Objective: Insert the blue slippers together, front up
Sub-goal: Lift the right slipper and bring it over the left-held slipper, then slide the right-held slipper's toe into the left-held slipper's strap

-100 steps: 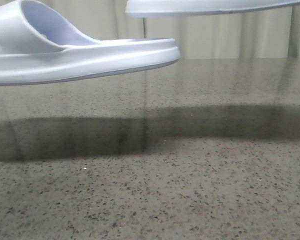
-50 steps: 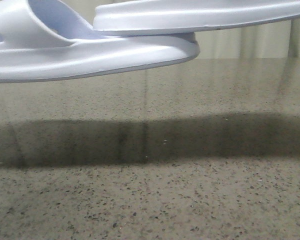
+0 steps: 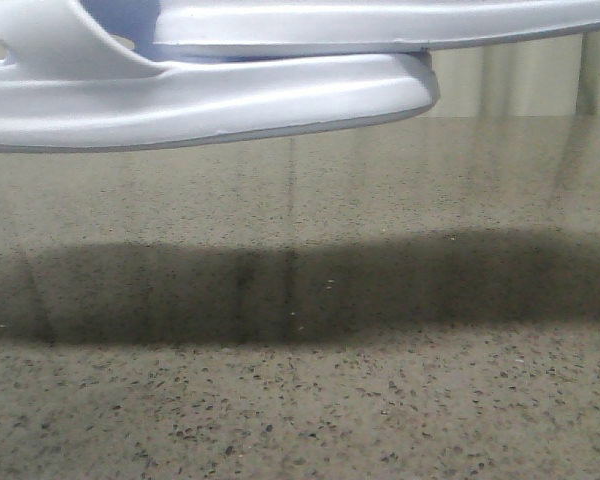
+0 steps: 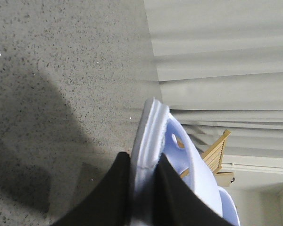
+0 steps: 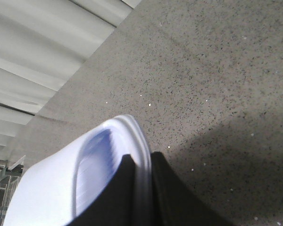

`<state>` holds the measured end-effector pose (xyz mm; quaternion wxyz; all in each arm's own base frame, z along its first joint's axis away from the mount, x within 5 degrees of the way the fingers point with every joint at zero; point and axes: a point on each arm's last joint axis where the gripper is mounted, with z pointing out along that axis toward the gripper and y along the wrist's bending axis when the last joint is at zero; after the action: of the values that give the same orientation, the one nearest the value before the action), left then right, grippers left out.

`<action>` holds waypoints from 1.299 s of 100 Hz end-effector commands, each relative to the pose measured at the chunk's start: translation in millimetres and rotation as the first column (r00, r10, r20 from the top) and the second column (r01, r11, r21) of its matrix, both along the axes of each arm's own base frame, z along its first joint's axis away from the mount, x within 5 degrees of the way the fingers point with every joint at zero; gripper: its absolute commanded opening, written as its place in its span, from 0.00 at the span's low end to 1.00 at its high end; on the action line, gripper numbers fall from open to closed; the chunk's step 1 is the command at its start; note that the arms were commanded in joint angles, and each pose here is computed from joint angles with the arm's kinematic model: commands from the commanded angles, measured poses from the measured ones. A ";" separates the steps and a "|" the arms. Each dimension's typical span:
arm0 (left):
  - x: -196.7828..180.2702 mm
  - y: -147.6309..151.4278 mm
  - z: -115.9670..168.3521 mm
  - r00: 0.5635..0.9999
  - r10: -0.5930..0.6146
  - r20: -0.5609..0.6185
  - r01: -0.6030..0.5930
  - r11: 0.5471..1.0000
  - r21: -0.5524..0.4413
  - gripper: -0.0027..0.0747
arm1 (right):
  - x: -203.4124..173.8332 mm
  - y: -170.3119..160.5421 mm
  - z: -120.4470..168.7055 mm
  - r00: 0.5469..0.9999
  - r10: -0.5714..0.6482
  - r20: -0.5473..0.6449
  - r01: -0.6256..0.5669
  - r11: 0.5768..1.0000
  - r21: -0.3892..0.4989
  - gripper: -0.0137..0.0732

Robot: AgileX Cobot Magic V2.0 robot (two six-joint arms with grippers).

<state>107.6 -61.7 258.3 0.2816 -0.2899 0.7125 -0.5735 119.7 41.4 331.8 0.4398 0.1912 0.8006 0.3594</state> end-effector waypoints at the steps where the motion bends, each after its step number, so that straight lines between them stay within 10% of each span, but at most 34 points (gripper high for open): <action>1: 1.3 -2.0 12.4 1.000 -0.013 0.023 0.015 0.997 -0.074 0.06 | 8.8 -0.6 13.1 0.998 -0.025 0.054 0.023 0.999 0.027 0.03; 130: 7.1 -5.2 13.3 0.999 -0.045 0.014 0.047 0.989 -0.139 0.06 | 52.1 85.4 -25.3 0.954 0.298 -0.043 -0.297 0.955 0.023 0.03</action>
<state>118.2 -57.5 252.7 0.2916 -0.3197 0.7065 -0.5600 174.1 117.4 295.1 0.3675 0.1015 0.8322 0.4027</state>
